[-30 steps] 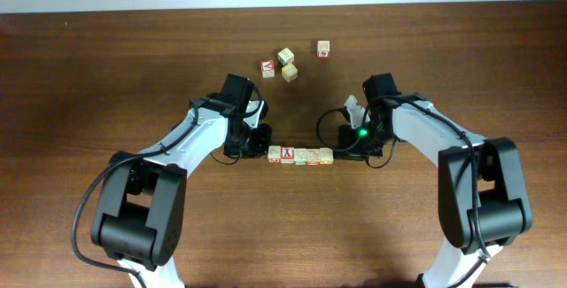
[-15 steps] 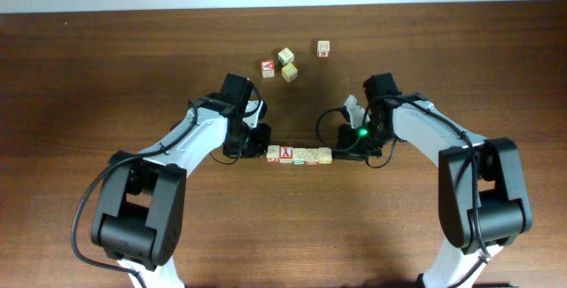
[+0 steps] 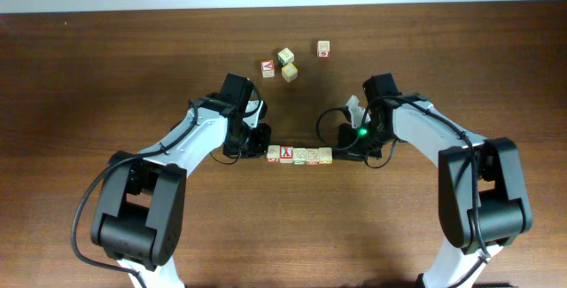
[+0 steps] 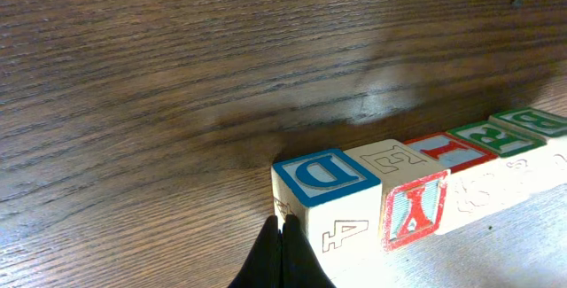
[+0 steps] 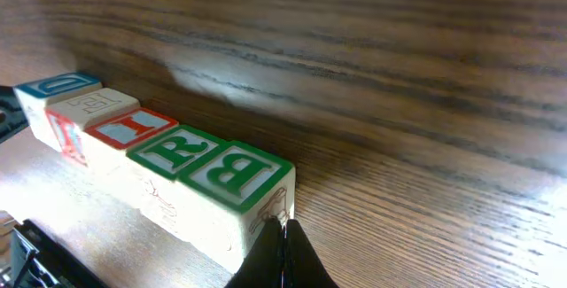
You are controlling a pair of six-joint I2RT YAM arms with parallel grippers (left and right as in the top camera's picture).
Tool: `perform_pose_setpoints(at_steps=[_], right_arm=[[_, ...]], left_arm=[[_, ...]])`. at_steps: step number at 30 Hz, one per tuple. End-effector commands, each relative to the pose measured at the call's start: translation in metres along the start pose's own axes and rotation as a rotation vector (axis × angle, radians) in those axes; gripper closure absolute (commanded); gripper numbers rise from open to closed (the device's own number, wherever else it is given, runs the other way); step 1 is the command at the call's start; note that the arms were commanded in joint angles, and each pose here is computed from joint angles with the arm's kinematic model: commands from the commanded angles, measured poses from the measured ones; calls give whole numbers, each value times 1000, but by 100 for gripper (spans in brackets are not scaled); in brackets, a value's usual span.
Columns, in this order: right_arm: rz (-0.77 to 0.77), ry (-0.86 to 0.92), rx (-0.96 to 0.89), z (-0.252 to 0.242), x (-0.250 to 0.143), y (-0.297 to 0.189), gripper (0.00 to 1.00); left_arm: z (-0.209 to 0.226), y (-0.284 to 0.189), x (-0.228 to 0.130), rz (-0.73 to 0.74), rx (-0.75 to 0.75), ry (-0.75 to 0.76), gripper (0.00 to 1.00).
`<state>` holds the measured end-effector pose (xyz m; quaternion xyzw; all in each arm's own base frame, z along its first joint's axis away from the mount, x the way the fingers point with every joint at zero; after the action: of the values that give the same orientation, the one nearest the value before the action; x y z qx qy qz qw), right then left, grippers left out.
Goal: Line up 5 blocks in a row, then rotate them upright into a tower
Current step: 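Lower both grippers and clamp the row between the D and B ends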
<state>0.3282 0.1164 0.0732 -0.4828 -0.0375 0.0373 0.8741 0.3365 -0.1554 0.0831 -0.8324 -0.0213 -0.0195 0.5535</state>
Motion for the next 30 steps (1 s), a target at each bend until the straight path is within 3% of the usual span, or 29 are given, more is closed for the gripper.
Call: perform_pose_setpoints(at_steps=[1, 30], right_arm=[[21, 31, -12, -4, -5, 6, 96], [27, -41, 17, 15, -1, 3, 96]], left_arm=[[-3, 1, -3, 14, -26, -5, 100], [-3, 1, -3, 13, -26, -4, 100]])
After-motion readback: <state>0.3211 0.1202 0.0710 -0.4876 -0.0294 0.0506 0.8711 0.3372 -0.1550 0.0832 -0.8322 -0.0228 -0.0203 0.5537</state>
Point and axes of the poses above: each gripper's point midway between its finger pads, its own y axis out along the fingers, its own z axis along the line the jaws close on, x = y × z, the point moved 7 cm from there along -y, back along the fingers, and after that the axes turned 6 degrees about -y, right-handed, at the moved point
